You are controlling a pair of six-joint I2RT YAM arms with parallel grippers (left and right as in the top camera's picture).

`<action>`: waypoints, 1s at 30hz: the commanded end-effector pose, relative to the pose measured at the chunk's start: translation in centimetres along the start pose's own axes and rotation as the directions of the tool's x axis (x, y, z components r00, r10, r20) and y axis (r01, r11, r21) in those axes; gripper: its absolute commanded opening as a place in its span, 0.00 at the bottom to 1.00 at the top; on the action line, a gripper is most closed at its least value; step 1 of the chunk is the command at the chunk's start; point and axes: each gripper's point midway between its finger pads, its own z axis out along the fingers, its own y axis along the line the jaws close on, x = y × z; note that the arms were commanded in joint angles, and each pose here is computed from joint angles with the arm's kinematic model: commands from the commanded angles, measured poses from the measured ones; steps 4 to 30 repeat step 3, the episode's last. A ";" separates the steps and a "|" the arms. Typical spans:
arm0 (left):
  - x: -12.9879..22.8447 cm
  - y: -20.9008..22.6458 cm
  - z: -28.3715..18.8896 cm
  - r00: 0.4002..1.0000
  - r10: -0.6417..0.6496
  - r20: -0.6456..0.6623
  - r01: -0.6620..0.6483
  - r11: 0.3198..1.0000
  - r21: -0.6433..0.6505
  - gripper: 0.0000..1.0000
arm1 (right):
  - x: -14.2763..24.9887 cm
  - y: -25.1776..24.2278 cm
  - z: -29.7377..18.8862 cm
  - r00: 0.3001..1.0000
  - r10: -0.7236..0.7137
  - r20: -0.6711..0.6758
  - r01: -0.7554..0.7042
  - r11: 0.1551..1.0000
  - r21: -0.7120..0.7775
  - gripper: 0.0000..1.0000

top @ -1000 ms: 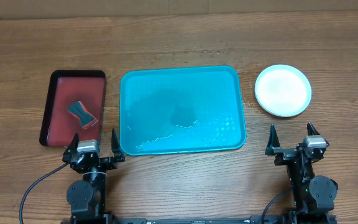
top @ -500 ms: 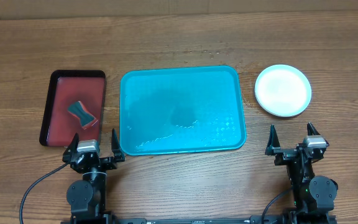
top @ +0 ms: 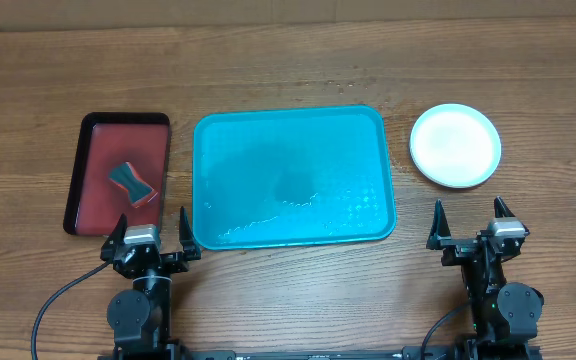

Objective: Clean dirty plates on tray and stack at the side

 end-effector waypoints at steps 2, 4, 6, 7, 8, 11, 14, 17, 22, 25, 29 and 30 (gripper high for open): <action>-0.1 0.1 0.0 1.000 -0.022 0.009 0.022 1.000 -0.008 1.00 | 0.1 -0.2 0.0 1.000 -0.004 0.007 0.004 1.000 0.010 1.00; -0.1 0.1 0.0 1.000 -0.022 0.008 0.022 1.000 -0.008 1.00 | 0.1 -0.2 0.0 1.000 -0.004 0.007 0.004 1.000 0.010 1.00; -0.1 0.1 0.0 1.000 -0.022 0.008 0.022 1.000 -0.008 1.00 | 0.1 -0.2 0.0 1.000 -0.004 0.007 0.004 1.000 0.010 1.00; -0.1 0.1 0.0 1.000 -0.022 0.008 0.022 1.000 -0.008 1.00 | 0.1 -0.2 0.0 1.000 -0.004 0.007 0.004 1.000 0.010 1.00; -0.1 0.1 0.0 1.000 -0.022 0.008 0.022 1.000 -0.008 1.00 | 0.1 -0.2 0.0 1.000 -0.004 0.007 0.004 1.000 0.010 1.00; -0.1 0.1 0.0 1.000 -0.022 0.008 0.022 1.000 -0.008 1.00 | 0.1 -0.2 0.0 1.000 -0.004 0.007 0.004 1.000 0.010 1.00; -0.1 0.1 0.0 1.000 -0.022 0.008 0.022 1.000 -0.008 1.00 | 0.1 -0.2 0.0 1.000 -0.004 0.007 0.004 1.000 0.010 1.00; -0.1 0.1 0.0 1.000 -0.022 0.008 0.022 1.000 -0.008 1.00 | 0.1 -0.2 0.0 1.000 -0.004 0.007 0.004 1.000 0.010 1.00; -0.1 0.1 0.0 1.000 -0.022 0.008 0.022 1.000 -0.008 1.00 | 0.1 -0.2 0.0 1.000 -0.004 0.007 0.004 1.000 0.010 1.00; -0.1 0.1 0.0 1.000 -0.022 0.008 0.022 1.000 -0.008 1.00 | 0.1 -0.2 0.0 1.000 -0.004 0.007 0.004 1.000 0.010 1.00; -0.1 0.1 0.0 1.000 -0.022 0.008 0.022 1.000 -0.008 1.00 | 0.1 -0.2 0.0 1.000 -0.004 0.007 0.004 1.000 0.010 1.00; -0.1 0.1 0.0 1.000 -0.022 0.008 0.022 1.000 -0.008 1.00 | 0.1 -0.2 0.0 1.000 -0.004 0.007 0.004 1.000 0.010 1.00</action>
